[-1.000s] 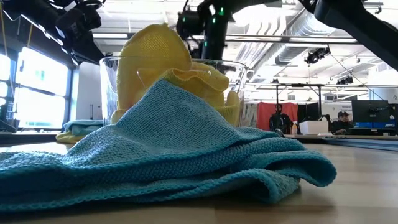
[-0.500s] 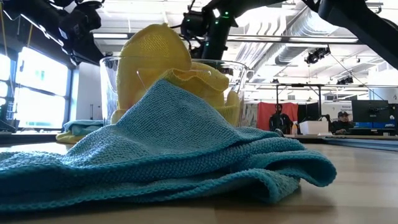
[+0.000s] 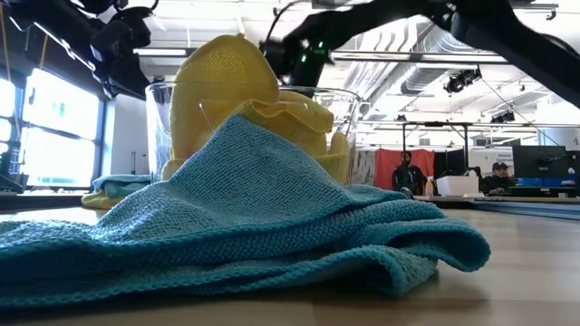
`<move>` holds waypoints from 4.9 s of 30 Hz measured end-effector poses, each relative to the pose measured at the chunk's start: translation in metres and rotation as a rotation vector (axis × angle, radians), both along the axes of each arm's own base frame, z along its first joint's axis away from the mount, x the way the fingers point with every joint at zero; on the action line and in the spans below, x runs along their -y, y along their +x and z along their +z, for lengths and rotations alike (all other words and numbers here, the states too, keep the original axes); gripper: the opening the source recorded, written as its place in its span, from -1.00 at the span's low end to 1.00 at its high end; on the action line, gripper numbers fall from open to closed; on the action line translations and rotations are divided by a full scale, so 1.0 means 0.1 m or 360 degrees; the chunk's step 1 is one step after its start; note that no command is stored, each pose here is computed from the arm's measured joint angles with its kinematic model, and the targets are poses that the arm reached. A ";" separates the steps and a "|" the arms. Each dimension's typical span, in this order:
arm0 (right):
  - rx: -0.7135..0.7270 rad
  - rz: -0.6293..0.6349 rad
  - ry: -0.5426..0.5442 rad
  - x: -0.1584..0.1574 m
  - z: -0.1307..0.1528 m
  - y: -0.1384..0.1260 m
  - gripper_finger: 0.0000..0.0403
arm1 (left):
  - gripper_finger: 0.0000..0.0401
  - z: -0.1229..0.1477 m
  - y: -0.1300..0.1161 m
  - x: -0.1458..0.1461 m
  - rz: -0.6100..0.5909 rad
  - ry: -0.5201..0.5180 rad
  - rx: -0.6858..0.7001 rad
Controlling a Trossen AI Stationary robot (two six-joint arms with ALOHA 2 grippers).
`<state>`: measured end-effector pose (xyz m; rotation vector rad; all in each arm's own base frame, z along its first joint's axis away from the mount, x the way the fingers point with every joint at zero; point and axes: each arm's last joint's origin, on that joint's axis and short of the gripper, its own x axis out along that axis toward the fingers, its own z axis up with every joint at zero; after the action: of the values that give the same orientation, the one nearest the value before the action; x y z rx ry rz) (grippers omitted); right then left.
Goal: Sort microfiber towel by color & place in baskets
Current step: Put the blue towel into the top transparent bin
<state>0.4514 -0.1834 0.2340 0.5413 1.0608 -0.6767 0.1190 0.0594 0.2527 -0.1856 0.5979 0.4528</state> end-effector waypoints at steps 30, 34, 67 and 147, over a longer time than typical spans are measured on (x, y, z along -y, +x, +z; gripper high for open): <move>-0.0262 0.0065 -0.0151 -0.27 0.61 -0.29 0.01 | -1.00 -0.09 0.10 -0.05 -0.0021 -0.0040 -0.0113; -0.0485 0.0073 -0.0268 -0.41 0.47 -0.35 -0.04 | -1.00 -0.09 0.10 -0.05 0.0000 -0.0067 -0.0100; 0.0452 0.0035 -0.0468 -0.95 0.18 -2.15 -0.22 | -0.05 -0.28 0.33 -0.83 0.1036 -0.0359 -0.0573; 0.0321 0.0050 -0.0672 -0.80 0.19 -2.20 -0.22 | -1.00 0.33 2.30 -1.48 -0.0183 -0.0267 -0.0607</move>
<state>0.2314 -0.1030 0.2530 0.2200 0.7091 -0.7754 0.3489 0.2071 0.2860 -0.2249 1.0171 0.3273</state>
